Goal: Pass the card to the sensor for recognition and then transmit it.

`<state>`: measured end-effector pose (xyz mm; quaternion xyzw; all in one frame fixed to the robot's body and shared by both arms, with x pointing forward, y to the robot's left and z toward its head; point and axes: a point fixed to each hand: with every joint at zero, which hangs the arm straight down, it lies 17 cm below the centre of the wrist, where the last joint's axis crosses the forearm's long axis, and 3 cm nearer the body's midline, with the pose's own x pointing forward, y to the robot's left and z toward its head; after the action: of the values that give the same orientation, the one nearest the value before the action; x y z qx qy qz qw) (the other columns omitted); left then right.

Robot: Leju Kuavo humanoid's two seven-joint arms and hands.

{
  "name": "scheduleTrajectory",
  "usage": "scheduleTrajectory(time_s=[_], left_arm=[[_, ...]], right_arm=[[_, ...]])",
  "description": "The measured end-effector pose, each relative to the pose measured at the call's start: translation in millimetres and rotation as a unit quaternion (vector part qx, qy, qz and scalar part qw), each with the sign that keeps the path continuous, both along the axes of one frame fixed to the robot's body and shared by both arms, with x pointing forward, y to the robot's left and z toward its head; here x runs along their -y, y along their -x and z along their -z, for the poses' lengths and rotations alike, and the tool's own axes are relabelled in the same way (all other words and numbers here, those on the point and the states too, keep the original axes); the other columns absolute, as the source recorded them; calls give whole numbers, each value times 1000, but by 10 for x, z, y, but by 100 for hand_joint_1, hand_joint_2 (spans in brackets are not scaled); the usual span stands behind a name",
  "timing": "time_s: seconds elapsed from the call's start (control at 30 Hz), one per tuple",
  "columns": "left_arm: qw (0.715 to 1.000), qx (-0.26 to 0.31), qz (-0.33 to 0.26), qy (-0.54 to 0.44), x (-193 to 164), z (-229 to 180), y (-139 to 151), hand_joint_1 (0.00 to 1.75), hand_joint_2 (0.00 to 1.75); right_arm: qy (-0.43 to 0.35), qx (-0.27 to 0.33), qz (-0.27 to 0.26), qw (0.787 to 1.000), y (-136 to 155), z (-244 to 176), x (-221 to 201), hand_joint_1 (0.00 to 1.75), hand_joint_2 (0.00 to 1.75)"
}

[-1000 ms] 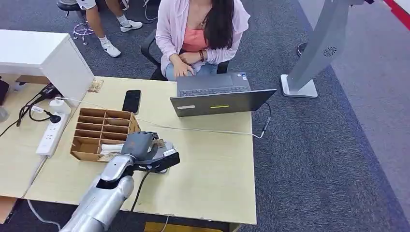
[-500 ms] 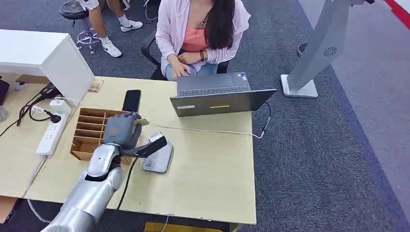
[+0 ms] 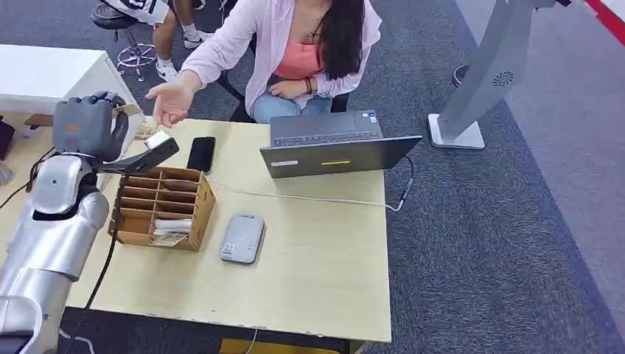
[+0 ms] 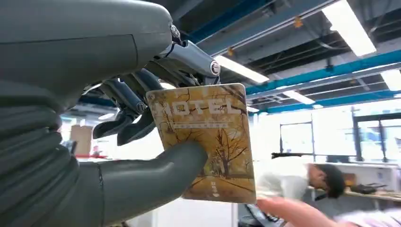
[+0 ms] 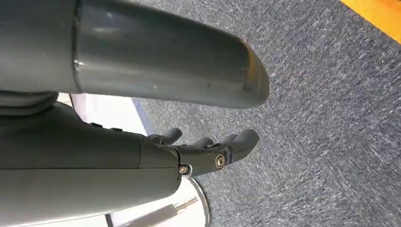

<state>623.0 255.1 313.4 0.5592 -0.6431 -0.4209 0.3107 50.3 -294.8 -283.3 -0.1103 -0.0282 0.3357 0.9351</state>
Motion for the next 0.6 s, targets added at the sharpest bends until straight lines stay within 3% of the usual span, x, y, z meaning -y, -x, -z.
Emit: scheduleTrajectory(time_s=[0.43,0.47,0.5,0.6], left_arm=[[1000,9,3,-2,-61,-33,9,175,175],[1000,9,2,-1,-66,-29,9,9,175],[1000,9,2,-1,-67,-26,10,0,175],[1000,29,8,8,-69,-73,53,0,175]], right_arm=[[2,-1,-7,1000,-9,-2,5,0,0],[2,-1,-7,1000,-12,-2,5,0,0],[2,-1,-7,1000,-14,-2,5,0,0],[2,-1,-9,1000,-11,-2,7,0,0]])
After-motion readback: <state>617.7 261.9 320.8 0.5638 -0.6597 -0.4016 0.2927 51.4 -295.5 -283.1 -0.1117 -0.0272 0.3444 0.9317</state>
